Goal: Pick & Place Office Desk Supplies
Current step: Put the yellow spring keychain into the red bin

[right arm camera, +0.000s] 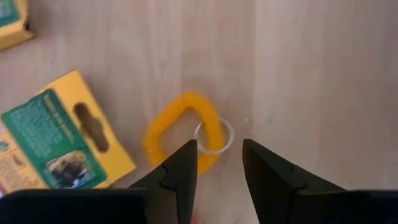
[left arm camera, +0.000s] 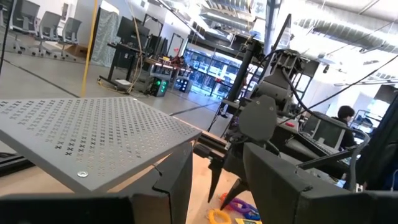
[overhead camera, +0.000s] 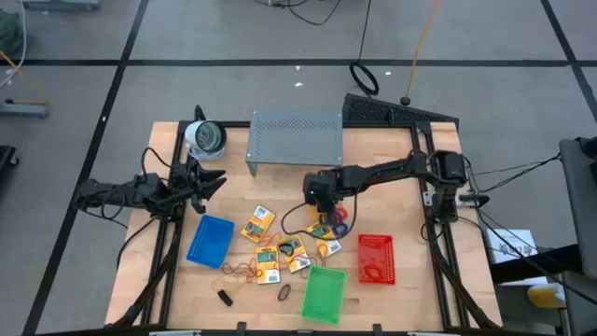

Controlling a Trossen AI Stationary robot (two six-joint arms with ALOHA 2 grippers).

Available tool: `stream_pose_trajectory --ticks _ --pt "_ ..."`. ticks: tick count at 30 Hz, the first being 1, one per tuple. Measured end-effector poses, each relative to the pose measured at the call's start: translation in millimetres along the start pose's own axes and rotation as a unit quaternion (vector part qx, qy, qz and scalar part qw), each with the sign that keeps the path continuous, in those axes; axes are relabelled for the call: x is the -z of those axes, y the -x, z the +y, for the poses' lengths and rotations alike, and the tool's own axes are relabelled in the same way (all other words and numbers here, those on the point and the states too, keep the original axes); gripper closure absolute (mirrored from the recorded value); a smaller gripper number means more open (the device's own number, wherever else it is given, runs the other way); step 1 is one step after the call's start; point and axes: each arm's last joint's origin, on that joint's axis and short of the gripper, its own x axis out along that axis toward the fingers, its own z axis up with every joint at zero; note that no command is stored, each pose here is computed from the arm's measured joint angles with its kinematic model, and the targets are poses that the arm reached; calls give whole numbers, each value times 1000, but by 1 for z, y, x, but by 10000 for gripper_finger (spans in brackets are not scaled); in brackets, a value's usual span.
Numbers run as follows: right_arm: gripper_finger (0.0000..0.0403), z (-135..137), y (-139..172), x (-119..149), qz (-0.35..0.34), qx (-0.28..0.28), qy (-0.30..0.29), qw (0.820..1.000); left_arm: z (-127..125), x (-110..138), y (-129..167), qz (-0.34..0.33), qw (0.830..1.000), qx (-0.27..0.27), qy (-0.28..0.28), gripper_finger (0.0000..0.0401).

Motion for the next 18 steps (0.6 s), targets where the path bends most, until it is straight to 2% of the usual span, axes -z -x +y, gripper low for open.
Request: stream_pose_trajectory --ticks 6,11,18 --pt "280 -10 0 2 4 -3 -24 1000 0 0 0 0 1000 0 2 249" --pt "275 -10 0 0 -8 -58 -38 998 0 0 0 0 1000 0 3 249" --pt "275 -11 0 1 -7 -57 -42 997 0 0 0 -1 1000 1 4 249"
